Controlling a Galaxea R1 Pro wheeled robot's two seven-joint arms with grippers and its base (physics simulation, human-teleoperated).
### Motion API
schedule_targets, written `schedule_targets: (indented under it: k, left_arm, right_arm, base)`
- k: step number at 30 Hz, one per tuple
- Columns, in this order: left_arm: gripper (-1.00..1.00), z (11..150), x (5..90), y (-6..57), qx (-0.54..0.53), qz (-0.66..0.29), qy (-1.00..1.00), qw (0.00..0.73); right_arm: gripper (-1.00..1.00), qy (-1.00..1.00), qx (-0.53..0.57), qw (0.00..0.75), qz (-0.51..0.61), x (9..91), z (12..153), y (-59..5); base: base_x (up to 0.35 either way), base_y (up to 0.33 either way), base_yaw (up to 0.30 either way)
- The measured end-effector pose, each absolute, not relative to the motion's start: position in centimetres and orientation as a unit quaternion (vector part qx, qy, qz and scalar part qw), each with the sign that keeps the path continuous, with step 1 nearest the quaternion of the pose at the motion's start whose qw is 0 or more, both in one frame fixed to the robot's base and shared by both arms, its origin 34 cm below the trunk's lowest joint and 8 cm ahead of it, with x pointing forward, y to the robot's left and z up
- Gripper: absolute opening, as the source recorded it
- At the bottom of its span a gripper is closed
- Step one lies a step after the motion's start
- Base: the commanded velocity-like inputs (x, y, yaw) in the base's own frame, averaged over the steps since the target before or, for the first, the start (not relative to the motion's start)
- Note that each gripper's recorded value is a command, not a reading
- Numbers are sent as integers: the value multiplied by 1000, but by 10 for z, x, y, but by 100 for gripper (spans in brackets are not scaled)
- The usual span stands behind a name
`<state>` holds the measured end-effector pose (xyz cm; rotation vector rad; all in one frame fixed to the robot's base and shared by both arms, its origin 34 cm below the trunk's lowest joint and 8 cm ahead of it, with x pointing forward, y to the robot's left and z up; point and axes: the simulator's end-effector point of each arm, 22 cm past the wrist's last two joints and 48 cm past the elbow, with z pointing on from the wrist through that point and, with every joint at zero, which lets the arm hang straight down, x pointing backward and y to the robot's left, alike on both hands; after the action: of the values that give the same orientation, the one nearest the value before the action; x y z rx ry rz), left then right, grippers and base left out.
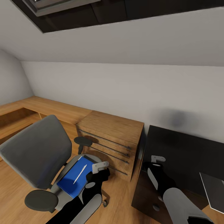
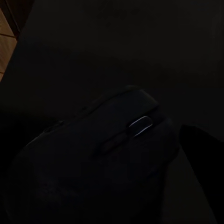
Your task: In the bedroom, organize the workspace by keeping the computer under the desk, ensuring the monitor is on the desk, placing the keyboard on the desk next to the monitor, placing the mouse on the desk next to the keyboard, moving the folder from the swivel chair onto the desk next to the mouse, stacking the notebook on top of the folder with the pen on top of the notebook, and positioning the swivel chair next to the desk.
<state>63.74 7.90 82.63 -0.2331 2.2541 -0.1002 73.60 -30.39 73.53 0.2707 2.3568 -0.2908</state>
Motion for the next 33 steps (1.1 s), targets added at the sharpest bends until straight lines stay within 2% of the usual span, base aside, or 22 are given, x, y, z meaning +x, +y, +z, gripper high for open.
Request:
schedule_targets:
  k: [22,33]
  left_arm:
    - [100,825,637,80,-95,-40,901,421]
    - [100,837,637,85,-95,-36,902,421]
  right_arm:
    - [-100,917,109,367,-110,737,736,-303]
    - [-100,905,115,395,-110,753,779,-308]
  base:
    - [0,0,0]
    - [0,0,0]
